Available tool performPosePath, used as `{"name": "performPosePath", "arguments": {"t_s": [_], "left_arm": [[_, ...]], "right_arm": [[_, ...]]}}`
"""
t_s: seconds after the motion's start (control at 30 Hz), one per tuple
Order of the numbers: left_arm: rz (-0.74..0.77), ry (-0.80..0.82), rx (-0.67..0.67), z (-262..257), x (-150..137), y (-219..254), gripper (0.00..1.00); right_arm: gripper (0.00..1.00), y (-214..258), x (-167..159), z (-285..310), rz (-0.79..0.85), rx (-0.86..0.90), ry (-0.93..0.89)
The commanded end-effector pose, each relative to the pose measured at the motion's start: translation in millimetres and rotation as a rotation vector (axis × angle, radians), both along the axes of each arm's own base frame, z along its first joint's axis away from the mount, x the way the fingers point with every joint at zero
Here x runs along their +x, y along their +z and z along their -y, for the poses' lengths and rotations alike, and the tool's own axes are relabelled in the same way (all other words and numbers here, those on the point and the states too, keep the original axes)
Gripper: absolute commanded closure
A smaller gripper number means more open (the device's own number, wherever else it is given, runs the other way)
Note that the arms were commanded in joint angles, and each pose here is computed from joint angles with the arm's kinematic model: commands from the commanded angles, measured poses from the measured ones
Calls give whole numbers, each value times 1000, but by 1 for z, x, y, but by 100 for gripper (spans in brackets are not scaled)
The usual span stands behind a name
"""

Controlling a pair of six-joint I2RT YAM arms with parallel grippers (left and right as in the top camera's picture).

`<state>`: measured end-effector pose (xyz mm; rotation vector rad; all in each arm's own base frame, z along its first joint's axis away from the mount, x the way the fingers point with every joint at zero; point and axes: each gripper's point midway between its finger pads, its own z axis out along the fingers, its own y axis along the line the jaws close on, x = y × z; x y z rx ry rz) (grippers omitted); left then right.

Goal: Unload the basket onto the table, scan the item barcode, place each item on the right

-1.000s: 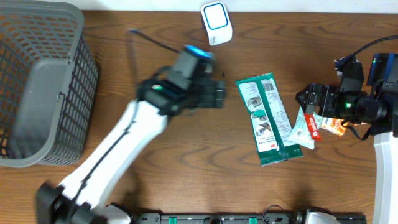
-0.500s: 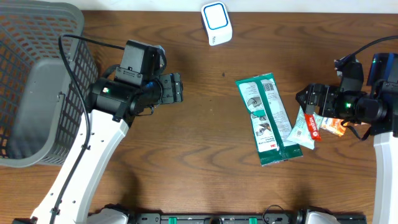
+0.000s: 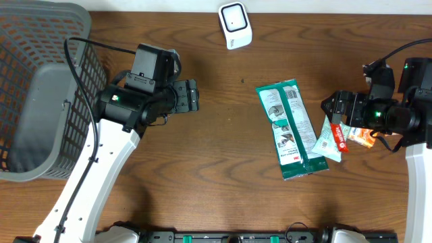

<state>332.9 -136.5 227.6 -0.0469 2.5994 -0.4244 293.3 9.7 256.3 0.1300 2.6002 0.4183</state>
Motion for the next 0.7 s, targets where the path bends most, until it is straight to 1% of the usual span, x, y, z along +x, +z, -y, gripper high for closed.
{"name": "performPosePath", "arguments": {"t_s": [0.0,0.67], "left_arm": [[0,-2,22,-4,1,-3,18],[0,-2,21,-4,1,-3,18]], "right_arm": [[1,4,0,3,11,-2,-16],[1,2,1,3,5,-1,-15]]}}
